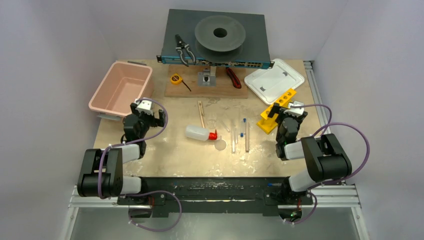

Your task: Organize the chemistry lab equipment

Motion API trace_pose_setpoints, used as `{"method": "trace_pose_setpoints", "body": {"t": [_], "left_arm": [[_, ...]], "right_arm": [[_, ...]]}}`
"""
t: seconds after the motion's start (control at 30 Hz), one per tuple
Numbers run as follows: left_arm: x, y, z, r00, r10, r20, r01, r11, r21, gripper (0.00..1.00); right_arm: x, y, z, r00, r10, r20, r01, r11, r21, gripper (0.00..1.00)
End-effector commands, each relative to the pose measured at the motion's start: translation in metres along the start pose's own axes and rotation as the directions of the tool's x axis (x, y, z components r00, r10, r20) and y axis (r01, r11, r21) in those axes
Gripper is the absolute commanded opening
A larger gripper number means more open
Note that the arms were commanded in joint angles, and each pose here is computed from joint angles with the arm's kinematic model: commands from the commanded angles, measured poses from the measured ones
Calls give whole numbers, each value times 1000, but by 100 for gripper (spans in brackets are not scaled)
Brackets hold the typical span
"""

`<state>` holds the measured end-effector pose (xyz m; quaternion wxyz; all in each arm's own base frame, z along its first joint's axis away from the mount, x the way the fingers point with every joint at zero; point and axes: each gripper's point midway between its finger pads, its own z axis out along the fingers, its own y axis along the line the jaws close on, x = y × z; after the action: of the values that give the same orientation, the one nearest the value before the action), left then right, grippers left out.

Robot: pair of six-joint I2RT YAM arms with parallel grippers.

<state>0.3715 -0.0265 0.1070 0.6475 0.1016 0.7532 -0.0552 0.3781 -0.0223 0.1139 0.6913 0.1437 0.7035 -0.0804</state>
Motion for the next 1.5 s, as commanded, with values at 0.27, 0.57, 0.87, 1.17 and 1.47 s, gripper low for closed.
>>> {"method": "trace_pose_setpoints", "body": {"t": [0.27,0.57,0.87,1.17,1.47], "left_arm": [[-14,3,2,999,8,51,-8,1000,-8,100],[-37,-2,-8,992,-28,-121,33,999,41,100],[-57,-29,-45,953,-67,-296,116,982,149,100],[-83,-40,-67,937,-114,-330,177,970,169,100],[-88,-51,-84,925,-130,-356,211,957,200,100]], "right_arm": [[-31,-3,1,995,19,96,-21,1000,23,99],[-87,13,1,974,214,-72,-208,975,79,99],[-111,15,12,945,190,-266,-143,972,189,79],[-69,24,26,894,132,-429,-52,980,192,51],[-32,6,20,840,114,-531,54,955,291,36]]}}
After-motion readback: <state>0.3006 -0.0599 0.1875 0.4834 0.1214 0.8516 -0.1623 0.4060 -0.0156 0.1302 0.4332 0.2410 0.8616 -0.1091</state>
